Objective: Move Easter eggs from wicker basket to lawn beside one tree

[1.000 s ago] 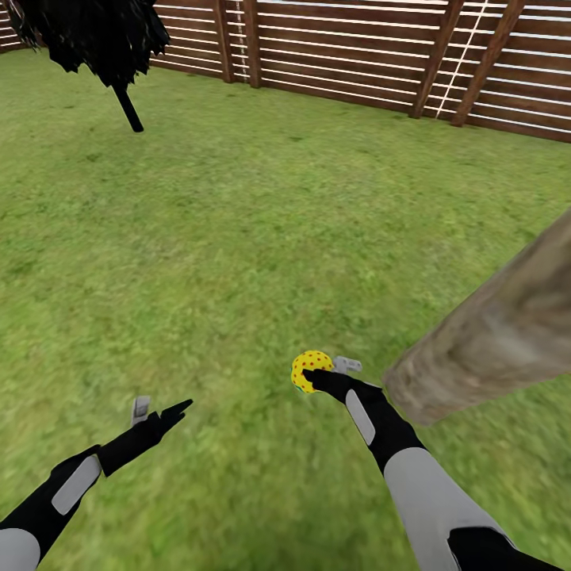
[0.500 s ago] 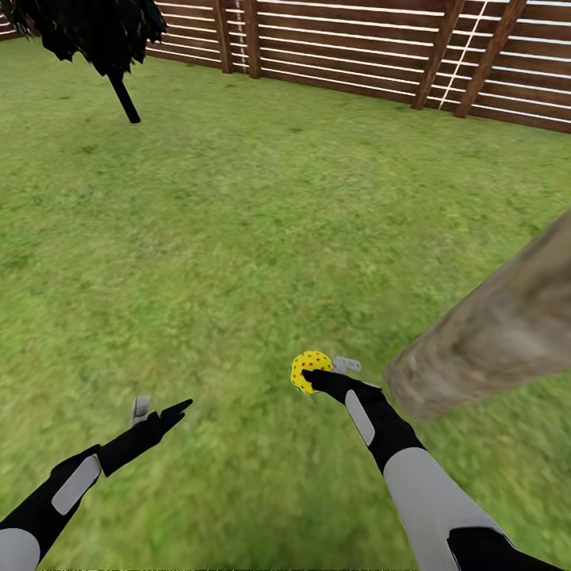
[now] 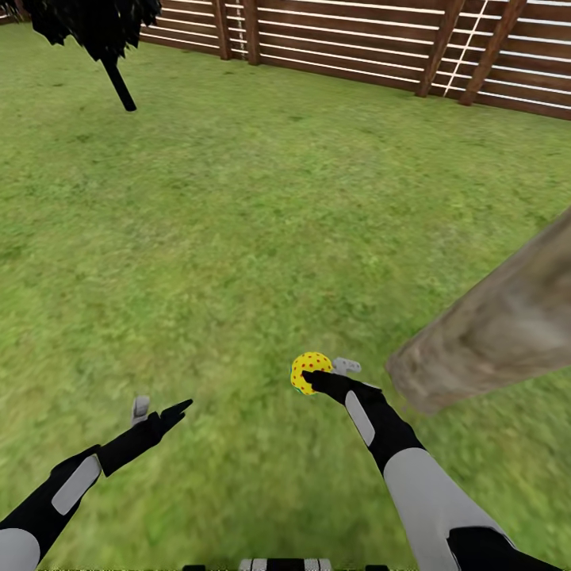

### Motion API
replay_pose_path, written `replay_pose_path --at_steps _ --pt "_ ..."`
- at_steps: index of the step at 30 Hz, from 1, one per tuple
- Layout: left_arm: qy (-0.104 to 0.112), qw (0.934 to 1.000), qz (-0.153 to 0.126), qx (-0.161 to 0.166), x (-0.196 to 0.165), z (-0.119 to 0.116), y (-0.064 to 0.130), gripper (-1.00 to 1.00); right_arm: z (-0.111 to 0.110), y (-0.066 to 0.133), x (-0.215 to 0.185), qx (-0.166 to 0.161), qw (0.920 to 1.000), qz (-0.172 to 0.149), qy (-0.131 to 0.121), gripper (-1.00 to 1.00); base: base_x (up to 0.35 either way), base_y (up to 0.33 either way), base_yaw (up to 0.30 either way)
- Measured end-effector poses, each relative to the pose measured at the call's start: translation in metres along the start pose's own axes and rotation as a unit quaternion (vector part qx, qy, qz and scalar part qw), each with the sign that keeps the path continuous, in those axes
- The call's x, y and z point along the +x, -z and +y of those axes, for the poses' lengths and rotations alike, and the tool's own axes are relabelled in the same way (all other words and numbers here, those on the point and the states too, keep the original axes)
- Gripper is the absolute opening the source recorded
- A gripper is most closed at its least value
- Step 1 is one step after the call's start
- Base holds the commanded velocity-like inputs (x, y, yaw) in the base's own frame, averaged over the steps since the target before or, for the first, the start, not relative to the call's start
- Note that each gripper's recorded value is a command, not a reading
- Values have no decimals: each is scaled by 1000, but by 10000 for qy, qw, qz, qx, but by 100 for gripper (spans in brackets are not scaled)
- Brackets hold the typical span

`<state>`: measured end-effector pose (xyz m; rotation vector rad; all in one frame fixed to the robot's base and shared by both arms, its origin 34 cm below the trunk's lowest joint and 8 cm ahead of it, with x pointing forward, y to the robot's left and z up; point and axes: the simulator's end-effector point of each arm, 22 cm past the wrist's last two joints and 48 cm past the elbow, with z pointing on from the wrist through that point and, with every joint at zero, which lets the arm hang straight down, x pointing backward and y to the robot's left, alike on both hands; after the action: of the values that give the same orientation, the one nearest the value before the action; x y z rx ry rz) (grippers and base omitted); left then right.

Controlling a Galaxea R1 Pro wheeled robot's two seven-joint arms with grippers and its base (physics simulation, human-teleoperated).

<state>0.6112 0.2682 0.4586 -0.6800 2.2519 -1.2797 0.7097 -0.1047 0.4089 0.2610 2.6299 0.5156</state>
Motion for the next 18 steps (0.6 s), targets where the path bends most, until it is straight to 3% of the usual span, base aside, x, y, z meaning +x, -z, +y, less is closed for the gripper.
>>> replay_pose_path --at_steps 18 --pt "94 9999 61 -86 17 46 -15 100 -25 -36 35 61 9999 151 -30 -100 0 0 0"
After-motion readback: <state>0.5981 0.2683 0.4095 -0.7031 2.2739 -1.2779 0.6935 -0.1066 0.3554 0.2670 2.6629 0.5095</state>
